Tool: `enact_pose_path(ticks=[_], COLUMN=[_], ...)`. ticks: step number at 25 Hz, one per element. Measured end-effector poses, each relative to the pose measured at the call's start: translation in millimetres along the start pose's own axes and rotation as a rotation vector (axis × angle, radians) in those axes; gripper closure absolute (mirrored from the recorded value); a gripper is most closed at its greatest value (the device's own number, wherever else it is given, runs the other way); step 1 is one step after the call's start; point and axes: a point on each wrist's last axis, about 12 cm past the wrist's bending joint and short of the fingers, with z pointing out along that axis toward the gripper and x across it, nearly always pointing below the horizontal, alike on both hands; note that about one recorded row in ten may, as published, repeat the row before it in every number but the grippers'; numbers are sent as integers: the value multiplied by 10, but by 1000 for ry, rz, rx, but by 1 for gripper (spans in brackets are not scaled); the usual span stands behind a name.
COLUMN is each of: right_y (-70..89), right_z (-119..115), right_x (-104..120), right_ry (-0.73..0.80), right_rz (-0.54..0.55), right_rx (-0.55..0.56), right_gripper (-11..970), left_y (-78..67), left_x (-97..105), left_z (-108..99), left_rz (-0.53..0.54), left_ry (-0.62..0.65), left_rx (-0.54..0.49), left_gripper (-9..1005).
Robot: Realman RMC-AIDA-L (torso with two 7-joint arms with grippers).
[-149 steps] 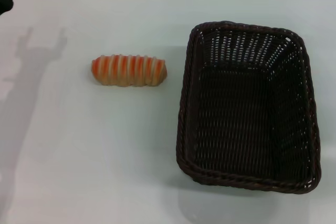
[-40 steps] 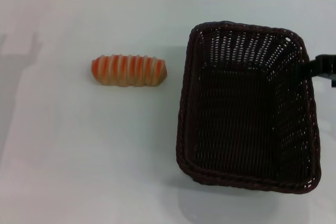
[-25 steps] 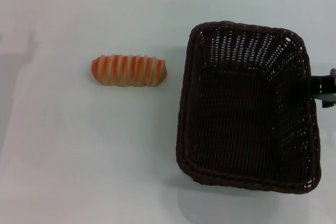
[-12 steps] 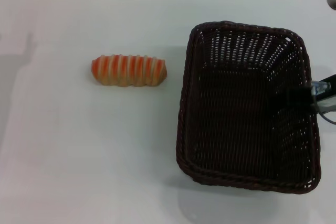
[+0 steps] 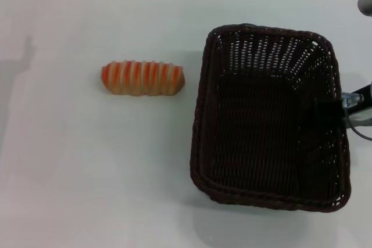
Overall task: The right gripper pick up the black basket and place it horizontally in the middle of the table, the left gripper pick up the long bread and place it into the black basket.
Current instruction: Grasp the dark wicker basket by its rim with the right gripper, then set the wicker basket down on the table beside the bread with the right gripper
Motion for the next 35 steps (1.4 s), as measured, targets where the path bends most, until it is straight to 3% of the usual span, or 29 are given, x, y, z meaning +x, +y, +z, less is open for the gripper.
enact_pose_path(ticks=[5, 12, 17, 23, 29, 30, 31, 35], right_y=[-10, -45, -56, 10, 274, 379, 379, 564], right_z=[10, -14, -163, -394, -644, -768, -768, -984], right_x=[-16, -90, -203, -343, -398, -389, -389, -371], right_ry=[-10, -96, -279, -470, -602, -646, -646, -711], right_rz=[-5, -50, -166, -387, -647, -736, -736, -900], right_rx=[0, 4, 29, 44, 16, -7, -7, -58], right_gripper=[642, 807, 813, 814, 817, 818, 818, 818], left_y=[9, 63, 105, 167, 171, 171, 171, 165], left_x=[-6, -41, -54, -78, -64, -55, -55, -33], left_z=[1, -8, -19, -63, -73, -64, -64, -20], left_rz=[1, -2, 6, 15, 27, 32, 32, 27], left_ry=[-3, -28, -32, -44, -34, -28, -28, -12], left_rx=[-4, -45, -70, -107, -115, -120, -120, -131], left_gripper=[136, 136, 136, 136, 136, 136, 136, 136])
